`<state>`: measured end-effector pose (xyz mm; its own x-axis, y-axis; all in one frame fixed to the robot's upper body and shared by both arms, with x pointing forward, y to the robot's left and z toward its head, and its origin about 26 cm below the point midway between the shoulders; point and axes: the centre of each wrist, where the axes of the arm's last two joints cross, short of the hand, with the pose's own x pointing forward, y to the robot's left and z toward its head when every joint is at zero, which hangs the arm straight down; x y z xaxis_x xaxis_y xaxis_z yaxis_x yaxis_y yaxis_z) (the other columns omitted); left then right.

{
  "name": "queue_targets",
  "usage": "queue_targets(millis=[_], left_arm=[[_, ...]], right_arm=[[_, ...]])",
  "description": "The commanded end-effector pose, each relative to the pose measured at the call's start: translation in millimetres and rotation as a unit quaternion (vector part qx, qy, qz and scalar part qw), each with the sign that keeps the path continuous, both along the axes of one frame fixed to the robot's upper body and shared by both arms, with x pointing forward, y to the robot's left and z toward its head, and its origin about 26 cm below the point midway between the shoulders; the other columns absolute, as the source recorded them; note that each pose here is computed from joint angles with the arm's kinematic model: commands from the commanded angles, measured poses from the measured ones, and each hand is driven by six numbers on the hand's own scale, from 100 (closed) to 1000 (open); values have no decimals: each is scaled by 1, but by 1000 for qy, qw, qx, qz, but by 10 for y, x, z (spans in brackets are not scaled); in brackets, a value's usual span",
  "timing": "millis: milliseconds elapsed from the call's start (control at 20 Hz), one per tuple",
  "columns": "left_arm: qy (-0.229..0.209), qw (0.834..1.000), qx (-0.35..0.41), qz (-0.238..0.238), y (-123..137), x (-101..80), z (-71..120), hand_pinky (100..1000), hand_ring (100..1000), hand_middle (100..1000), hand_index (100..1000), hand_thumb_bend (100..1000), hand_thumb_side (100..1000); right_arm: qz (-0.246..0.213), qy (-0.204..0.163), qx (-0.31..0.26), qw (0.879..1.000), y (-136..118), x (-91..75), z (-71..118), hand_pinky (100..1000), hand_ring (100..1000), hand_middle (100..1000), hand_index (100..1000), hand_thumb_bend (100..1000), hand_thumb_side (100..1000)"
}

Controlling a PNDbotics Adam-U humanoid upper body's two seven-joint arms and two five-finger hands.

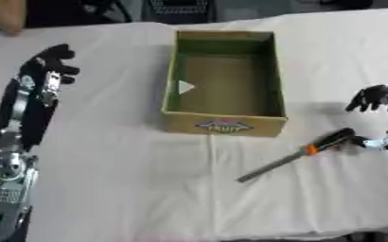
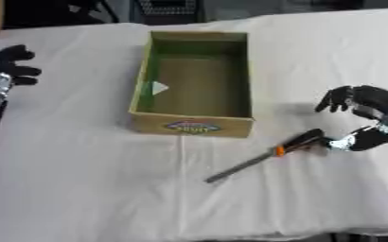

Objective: Pick up objects on the table and place them in the box.

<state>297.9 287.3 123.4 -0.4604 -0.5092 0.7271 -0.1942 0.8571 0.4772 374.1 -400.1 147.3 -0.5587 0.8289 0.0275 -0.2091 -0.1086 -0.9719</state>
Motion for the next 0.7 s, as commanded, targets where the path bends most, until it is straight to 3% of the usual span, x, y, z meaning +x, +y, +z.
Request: queue_targets(millis=[50,700], left_arm=[[-14,1000,3,-6,-3,-10,80,702,719,782,889,117,1000],[-14,1000,3,-8,-12,-11,80,702,720,783,889,114,1000]], right_arm=[[1,-8,-13,1000,-23,34,103,598,649,698,777,474,443],[9,14,-36,999,-22,42,-15,600,650,696,775,478,428]])
